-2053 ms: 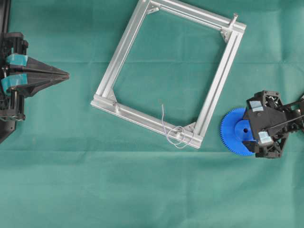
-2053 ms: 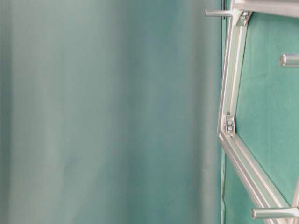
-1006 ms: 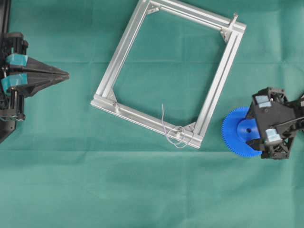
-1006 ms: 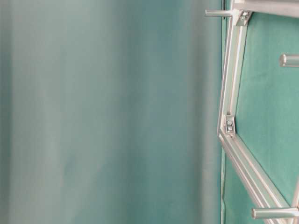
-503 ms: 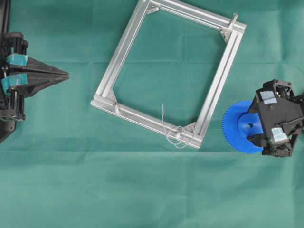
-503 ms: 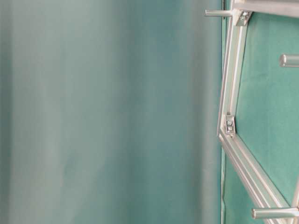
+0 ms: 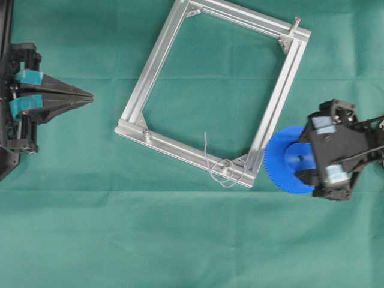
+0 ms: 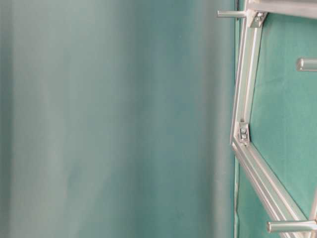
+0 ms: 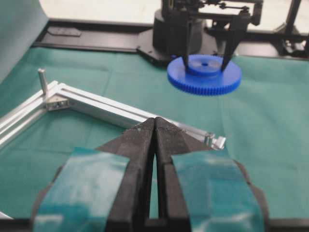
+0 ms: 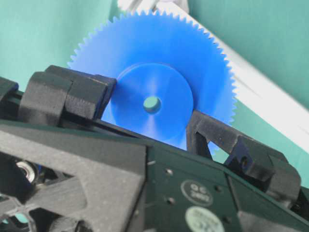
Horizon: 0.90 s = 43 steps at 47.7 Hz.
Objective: Find the location of the shaft and insert the gear.
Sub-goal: 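Carry the blue gear left toward the frame's lower-right shaft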
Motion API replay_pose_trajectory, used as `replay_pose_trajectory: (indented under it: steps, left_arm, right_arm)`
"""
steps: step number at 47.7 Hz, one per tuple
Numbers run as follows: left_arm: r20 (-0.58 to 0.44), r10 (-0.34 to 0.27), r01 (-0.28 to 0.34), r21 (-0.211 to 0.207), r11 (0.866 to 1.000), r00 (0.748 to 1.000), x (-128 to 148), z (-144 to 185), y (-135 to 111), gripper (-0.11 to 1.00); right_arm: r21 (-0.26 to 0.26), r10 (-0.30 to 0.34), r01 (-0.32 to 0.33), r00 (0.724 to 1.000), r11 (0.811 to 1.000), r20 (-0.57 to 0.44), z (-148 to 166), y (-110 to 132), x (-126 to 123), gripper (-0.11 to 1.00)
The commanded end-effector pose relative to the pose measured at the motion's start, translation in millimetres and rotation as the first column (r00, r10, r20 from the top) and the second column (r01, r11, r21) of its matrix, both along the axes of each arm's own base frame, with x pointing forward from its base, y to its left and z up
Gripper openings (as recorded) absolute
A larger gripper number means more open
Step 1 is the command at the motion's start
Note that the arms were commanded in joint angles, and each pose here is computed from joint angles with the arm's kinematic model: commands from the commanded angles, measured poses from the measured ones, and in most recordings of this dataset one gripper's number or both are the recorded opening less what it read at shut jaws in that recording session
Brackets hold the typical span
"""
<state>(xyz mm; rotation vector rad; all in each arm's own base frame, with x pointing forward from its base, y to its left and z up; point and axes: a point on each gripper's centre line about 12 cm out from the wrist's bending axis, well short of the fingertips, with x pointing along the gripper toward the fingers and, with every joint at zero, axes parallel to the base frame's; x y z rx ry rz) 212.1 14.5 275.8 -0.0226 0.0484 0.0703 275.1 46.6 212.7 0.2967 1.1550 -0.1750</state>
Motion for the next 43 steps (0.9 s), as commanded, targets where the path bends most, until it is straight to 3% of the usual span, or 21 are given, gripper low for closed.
replay_pose_trajectory:
  steps: [1, 19, 43]
  left_arm:
    - [0.026, 0.006, -0.006, -0.003, 1.0, 1.0, 5.3, 9.7, 1.5, 0.0]
    - [0.029, 0.004, -0.004, -0.001, 1.0, 1.0, 4.1, 10.8, 1.1, 0.0]
    - [0.006, 0.003, -0.003, -0.001, 1.0, 1.0, 1.9, 8.9, 0.8, 0.0]
  right_arm:
    - [0.002, 0.005, -0.005, 0.999, 1.0, 0.045, 14.0, 3.4, 18.0, 0.69]
    - [-0.021, -0.003, 0.004, 0.999, 1.0, 0.049, 19.1, 6.2, 73.3, 0.68]
    - [-0.025, -0.044, 0.045, 0.999, 0.999, 0.028, 16.2, -3.3, 100.3, 0.68]
